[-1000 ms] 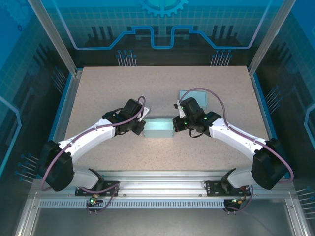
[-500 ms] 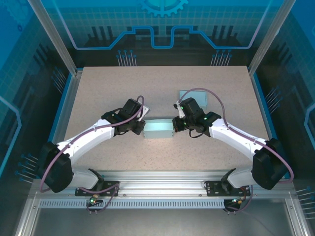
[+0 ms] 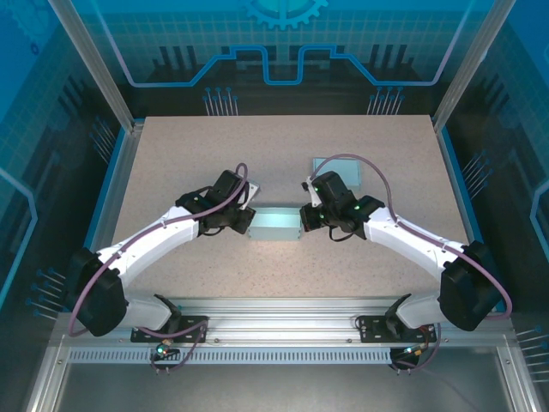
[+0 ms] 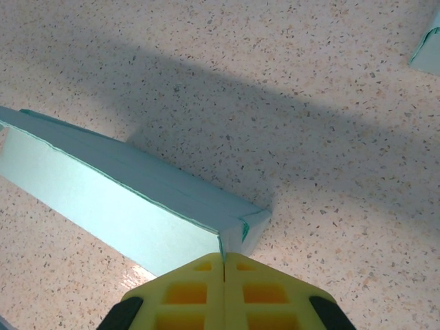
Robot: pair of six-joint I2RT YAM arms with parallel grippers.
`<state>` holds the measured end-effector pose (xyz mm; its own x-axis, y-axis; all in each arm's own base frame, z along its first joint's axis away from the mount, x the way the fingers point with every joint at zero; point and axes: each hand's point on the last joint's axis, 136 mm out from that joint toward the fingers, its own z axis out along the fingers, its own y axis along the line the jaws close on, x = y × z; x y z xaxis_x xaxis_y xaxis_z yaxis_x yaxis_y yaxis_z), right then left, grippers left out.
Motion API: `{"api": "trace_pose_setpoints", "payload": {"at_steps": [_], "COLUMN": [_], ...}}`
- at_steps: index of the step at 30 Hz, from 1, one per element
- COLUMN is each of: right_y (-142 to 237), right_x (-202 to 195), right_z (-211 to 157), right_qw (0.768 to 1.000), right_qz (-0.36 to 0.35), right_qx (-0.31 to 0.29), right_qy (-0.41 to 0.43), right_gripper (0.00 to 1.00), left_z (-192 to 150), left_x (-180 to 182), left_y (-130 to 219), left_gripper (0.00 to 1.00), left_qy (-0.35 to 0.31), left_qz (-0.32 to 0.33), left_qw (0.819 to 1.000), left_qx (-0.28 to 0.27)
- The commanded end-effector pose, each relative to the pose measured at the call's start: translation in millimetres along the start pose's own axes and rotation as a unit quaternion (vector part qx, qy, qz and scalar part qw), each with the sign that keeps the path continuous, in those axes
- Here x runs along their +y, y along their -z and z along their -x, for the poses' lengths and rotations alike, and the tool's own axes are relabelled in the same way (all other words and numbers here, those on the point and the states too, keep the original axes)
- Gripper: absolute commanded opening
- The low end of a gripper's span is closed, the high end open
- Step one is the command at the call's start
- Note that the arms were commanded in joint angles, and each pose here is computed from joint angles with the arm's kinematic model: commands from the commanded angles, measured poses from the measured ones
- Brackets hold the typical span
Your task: Fold the paper box
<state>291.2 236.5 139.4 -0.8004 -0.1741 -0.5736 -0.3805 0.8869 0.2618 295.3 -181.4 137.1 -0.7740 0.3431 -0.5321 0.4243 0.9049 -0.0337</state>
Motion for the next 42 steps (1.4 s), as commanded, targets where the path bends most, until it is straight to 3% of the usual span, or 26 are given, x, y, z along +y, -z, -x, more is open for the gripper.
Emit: {"api": "trace_pose_setpoints", "payload": {"at_steps": [1,9,23,33,42], "right_y": [-2.6,-8.6,-13.0,-12.3,-14.0], "right_x": [6.1,13.9,19.3,21.0,15.6], "right_z": [-1.6,-0.2,-5.6,-9.1,-13.6], "right_qw": [1.000,1.000,0.999,0.999,0.999], "right_qz": [-0.008,-0.016,-0.026,-0.031,-0.042], "right_qx": [0.010,0.013,0.013,0.013,0.014], "right_qy": [0.004,0.014,0.019,0.021,0.017], "right_gripper": [0.01,0.00,0.00,0.00,0.00], "left_z": [-0.3,-1.2,-5.6,-15.3,-30.2], "left_x": [-12.2,-20.7,-17.8,-18.0,-0.4], "left_y": [4.6,-1.4,0.9,-5.8,-11.4], "left_gripper": [0.03,0.02,0.03,0.03,0.03], "left_qy": [0.048,0.108,0.225,0.231,0.197], "left_qz": [-0.040,-0.067,-0.087,-0.087,-0.029], "left_qw": [0.998,0.992,0.968,0.967,0.979], "left_qx": [0.005,-0.004,-0.073,-0.066,-0.045]}}
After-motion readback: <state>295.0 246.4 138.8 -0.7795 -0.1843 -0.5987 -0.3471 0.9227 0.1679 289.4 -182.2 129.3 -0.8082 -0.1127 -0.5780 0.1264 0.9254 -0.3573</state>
